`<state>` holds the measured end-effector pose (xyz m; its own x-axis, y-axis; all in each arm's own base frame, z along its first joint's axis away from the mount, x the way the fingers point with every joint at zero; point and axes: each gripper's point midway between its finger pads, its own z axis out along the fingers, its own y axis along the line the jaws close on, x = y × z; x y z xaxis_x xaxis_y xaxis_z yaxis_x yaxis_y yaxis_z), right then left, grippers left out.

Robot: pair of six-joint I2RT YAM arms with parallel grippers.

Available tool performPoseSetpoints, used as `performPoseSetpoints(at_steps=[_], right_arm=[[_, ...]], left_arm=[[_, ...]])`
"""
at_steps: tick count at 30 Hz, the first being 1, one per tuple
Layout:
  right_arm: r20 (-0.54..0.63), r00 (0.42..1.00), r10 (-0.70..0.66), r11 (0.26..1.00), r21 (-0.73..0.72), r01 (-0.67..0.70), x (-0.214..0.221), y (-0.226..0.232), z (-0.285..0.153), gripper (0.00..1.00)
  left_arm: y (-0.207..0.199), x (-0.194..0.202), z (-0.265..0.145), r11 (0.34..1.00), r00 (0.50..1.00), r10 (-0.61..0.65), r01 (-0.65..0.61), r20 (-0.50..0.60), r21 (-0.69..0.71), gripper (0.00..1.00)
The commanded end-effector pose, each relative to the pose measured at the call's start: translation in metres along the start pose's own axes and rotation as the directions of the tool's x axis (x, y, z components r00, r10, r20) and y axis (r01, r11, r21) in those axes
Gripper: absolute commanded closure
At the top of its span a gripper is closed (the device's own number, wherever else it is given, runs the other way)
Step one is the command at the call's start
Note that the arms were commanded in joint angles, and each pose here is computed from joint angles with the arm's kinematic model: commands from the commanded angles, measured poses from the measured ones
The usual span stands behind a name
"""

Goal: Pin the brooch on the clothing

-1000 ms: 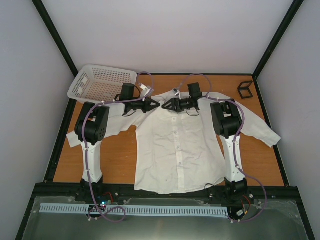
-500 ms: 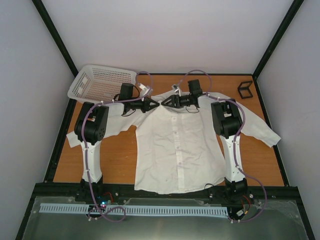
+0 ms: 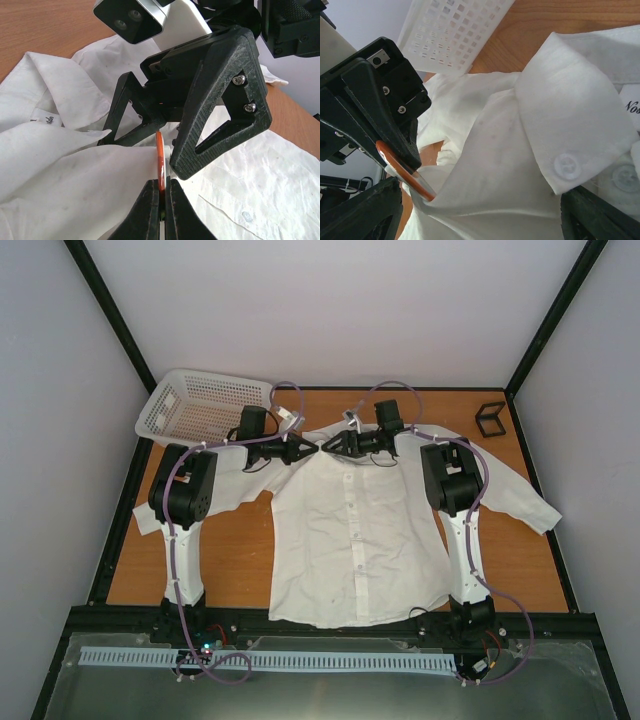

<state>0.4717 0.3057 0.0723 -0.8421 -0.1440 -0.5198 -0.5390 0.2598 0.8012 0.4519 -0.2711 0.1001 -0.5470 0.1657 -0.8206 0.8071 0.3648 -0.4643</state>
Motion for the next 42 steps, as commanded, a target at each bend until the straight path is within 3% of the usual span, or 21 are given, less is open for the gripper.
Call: performPoseSetpoints(at_steps=[1, 30, 42], right_arm=[[0.008, 1.0, 0.007, 1.0, 0.029, -0.007, 0.003, -0.01, 0.004, 0.17], [0.025, 0.998, 0.05, 0.996, 0.068, -0.052, 0.003, -0.021, 0.018, 0.18], [0.073, 0.99, 0.118, 0.978, 0.166, -0.129, 0.001, -0.039, 0.015, 0.18]], left_arm=[[-0.011, -0.019, 0.001, 0.996, 0.998, 0.048, -0.051, 0.039, 0.067, 0.99], [-0.019, -0.029, -0.002, 0.994, 0.996, 0.072, -0.077, 0.059, 0.078, 0.99], [-0.024, -0.029, -0.002, 0.992, 0.994, 0.097, -0.102, 0.059, 0.078, 0.99]])
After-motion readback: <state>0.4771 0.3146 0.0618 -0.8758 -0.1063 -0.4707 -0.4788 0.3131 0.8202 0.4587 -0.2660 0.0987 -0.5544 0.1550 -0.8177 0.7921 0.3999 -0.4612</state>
